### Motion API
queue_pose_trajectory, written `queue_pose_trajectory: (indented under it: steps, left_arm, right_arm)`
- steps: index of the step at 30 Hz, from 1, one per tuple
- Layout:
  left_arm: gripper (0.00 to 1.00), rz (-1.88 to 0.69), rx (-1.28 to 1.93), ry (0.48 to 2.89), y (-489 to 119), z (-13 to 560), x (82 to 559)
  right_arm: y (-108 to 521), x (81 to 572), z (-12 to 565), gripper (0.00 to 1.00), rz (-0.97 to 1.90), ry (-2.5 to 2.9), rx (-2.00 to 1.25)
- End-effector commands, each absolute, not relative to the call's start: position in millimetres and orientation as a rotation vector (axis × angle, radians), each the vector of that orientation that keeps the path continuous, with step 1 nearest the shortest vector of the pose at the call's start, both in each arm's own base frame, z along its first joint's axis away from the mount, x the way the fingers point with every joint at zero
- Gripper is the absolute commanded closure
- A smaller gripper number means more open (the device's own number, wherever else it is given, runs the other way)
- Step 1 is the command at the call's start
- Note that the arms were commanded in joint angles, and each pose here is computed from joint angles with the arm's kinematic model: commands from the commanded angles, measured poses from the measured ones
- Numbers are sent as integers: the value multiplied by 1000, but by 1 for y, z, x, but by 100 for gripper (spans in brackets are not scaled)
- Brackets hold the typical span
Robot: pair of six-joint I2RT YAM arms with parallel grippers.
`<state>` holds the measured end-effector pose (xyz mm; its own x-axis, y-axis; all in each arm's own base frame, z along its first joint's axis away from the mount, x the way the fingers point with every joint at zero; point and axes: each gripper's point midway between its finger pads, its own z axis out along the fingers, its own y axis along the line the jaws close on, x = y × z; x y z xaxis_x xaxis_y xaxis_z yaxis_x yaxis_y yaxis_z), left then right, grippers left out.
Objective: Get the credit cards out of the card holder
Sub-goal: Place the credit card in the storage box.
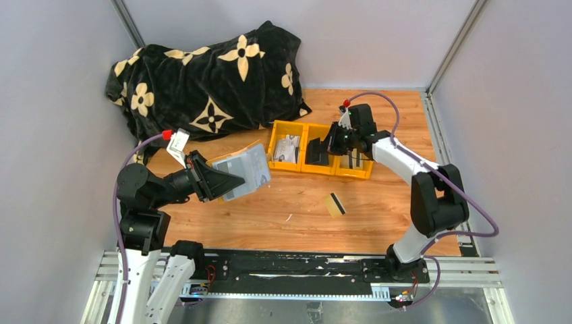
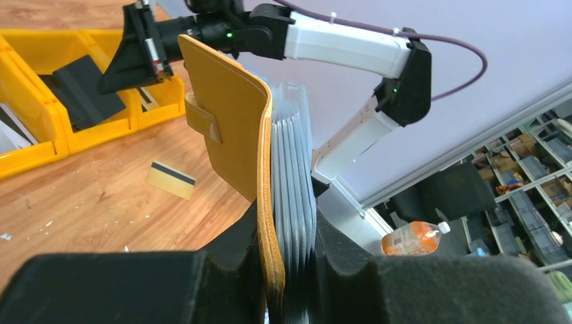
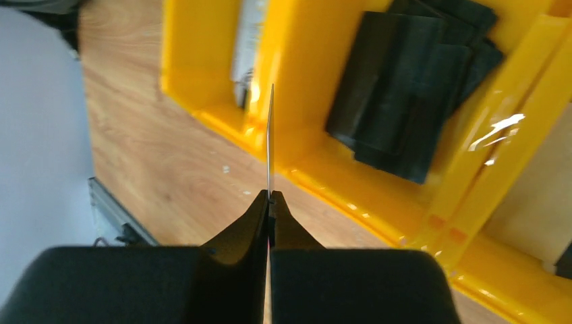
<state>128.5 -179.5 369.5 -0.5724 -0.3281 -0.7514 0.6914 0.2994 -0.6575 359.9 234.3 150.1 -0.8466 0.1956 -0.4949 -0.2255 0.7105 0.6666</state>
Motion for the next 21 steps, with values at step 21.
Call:
queue_pose_trajectory:
  steps: [21]
  left_arm:
    - [100,-1404,452,1630,-181,380,114]
  right_arm:
    - [219,414,98,68,682,2450,164]
